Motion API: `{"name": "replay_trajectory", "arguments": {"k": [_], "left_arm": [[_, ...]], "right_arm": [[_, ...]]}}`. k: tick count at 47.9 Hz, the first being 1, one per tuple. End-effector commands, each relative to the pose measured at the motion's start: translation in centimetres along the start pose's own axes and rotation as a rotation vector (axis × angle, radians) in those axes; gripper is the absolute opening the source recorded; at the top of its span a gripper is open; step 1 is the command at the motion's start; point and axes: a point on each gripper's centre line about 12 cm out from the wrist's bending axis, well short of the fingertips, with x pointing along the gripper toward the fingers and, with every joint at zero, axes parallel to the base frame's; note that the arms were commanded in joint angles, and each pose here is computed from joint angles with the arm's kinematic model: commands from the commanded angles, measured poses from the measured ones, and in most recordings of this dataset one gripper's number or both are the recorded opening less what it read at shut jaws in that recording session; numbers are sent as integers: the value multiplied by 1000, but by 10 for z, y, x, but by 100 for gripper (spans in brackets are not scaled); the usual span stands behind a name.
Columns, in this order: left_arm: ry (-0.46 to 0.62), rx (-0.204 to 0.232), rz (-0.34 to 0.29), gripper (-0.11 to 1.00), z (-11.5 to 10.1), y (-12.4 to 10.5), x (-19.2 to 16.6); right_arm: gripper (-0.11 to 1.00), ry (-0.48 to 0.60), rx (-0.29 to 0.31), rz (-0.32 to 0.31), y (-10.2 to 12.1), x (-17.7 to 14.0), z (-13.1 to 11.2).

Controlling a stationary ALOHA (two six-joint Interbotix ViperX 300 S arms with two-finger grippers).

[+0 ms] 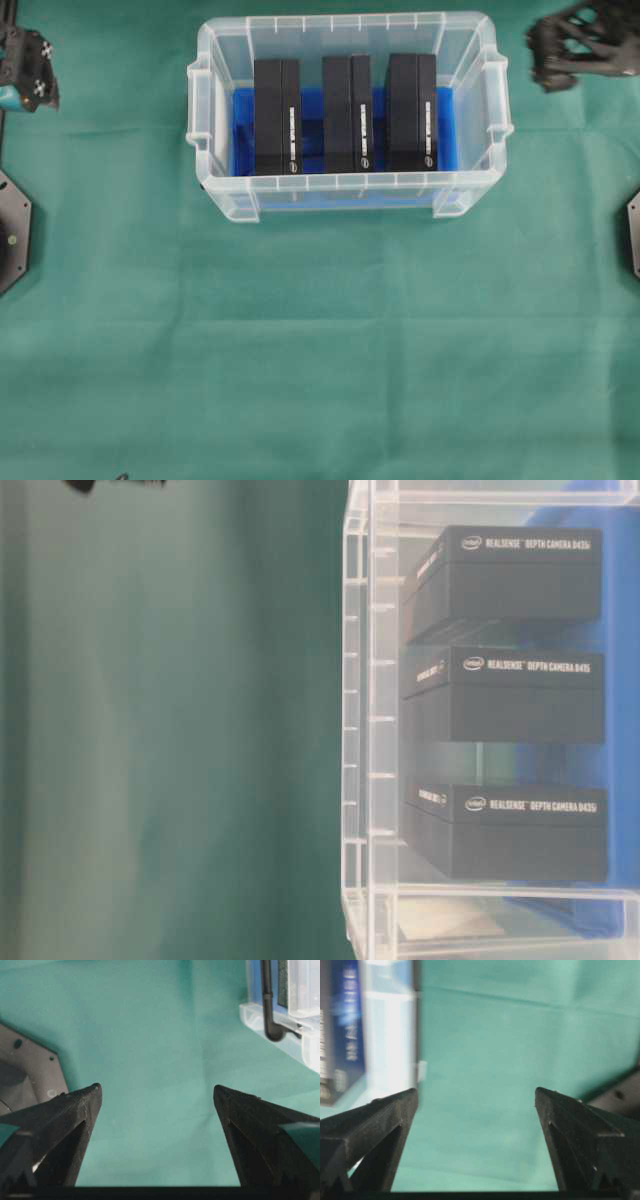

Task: Take out the box from the case.
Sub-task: 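Open the right gripper and move it over the middle black box, then lower the open right gripper around the middle black box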

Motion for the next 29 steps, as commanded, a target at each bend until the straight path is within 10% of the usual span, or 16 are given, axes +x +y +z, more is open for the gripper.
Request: {"name": "replay_trajectory", "arguments": {"k": [1,29], "left_arm": [[-6,5,-16,98,3,-5,-6],[-6,5,-15,98,3,-6,-6]], "right_arm": [[95,-8,-20,41,25,-5,0],[95,-1,-88,100,145,8,-6]]}}
